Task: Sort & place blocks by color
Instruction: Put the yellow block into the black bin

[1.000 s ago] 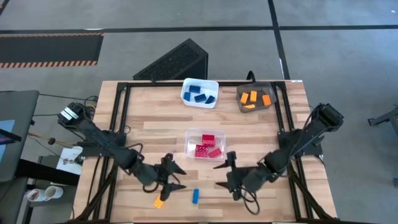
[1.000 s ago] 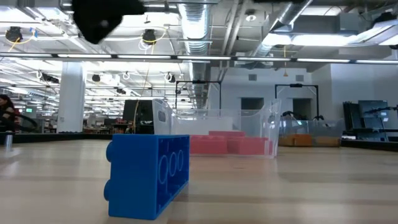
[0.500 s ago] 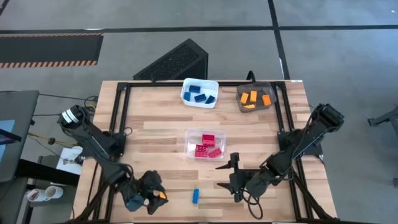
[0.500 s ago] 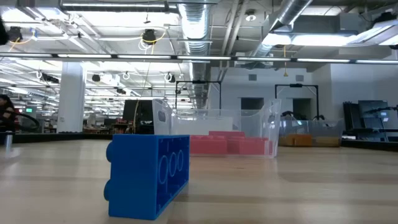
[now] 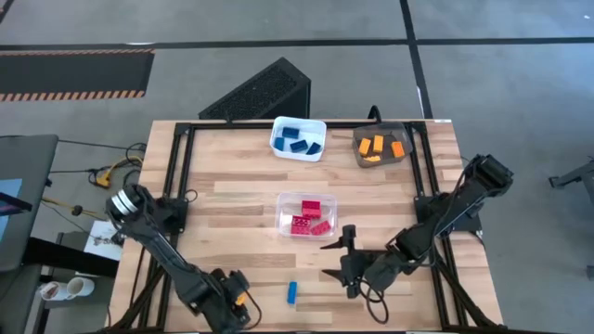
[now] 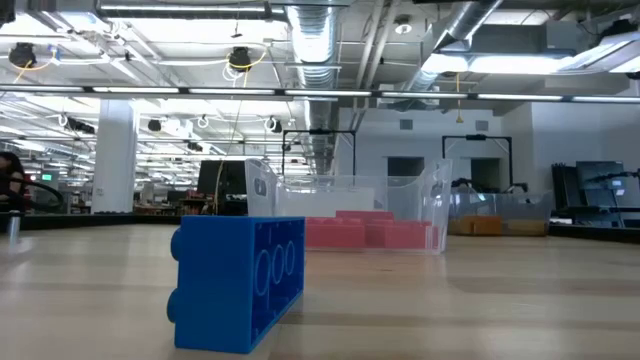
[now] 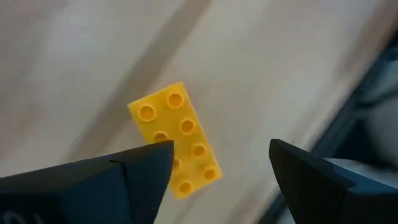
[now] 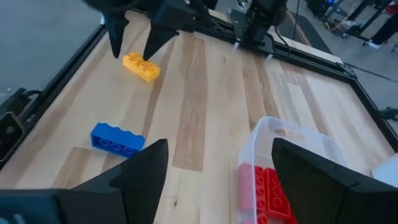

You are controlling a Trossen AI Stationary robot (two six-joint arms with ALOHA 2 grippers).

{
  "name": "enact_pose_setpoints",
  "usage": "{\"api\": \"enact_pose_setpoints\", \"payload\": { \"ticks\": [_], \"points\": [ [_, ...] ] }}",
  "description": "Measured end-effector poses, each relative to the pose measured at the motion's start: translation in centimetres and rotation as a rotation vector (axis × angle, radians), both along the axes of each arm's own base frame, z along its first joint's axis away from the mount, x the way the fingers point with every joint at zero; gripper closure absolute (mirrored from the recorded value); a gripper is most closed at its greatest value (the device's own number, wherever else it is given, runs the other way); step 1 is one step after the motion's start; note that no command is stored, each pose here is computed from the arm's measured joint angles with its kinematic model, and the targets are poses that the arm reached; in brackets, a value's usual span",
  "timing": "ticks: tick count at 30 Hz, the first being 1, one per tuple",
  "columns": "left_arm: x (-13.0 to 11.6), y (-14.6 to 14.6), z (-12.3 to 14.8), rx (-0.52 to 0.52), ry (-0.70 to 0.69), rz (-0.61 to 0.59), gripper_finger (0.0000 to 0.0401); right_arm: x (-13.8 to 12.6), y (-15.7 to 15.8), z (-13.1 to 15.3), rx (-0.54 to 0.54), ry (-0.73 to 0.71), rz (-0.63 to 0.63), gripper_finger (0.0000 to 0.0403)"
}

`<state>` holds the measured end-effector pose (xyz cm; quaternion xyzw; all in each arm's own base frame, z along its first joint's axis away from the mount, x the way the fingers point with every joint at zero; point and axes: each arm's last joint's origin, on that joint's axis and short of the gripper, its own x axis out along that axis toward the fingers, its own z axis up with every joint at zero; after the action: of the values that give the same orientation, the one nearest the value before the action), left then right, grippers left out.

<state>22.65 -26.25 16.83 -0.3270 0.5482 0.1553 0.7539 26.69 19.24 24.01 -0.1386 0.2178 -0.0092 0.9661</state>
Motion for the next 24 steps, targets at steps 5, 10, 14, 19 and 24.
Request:
{"api": "enact_pose_setpoints", "payload": {
  "ticks": [5, 10, 14, 19, 24],
  "points": [
    [1.1, -1.0, 1.1, 0.124, 0.087, -0.026, 0.0138, 0.2, -0.3, 0.0, -0.001, 0.003, -0.011, 0.0097],
    [1.5, -1.2, 1.8, 0.123, 0.081, -0.034, 0.0138, 0.2, -0.4, 0.0, -0.002, 0.005, -0.011, 0.0097],
    [1.1, -0.6, 1.6, 0.167, 0.132, -0.016, 0.0138, 0.2, -0.4, -0.1, -0.008, 0.012, -0.011, 0.0097],
    [0.5, -0.4, 0.2, 0.140, 0.176, -0.014, 0.0138, 0.1, -0.4, -0.2, -0.019, 0.025, -0.011, 0.0097],
    [0.0, 0.2, -1.7, 0.125, 0.183, 0.019, 0.0138, 0.3, -0.7, -0.3, -0.028, 0.031, -0.016, 0.0097]
  ]
}}
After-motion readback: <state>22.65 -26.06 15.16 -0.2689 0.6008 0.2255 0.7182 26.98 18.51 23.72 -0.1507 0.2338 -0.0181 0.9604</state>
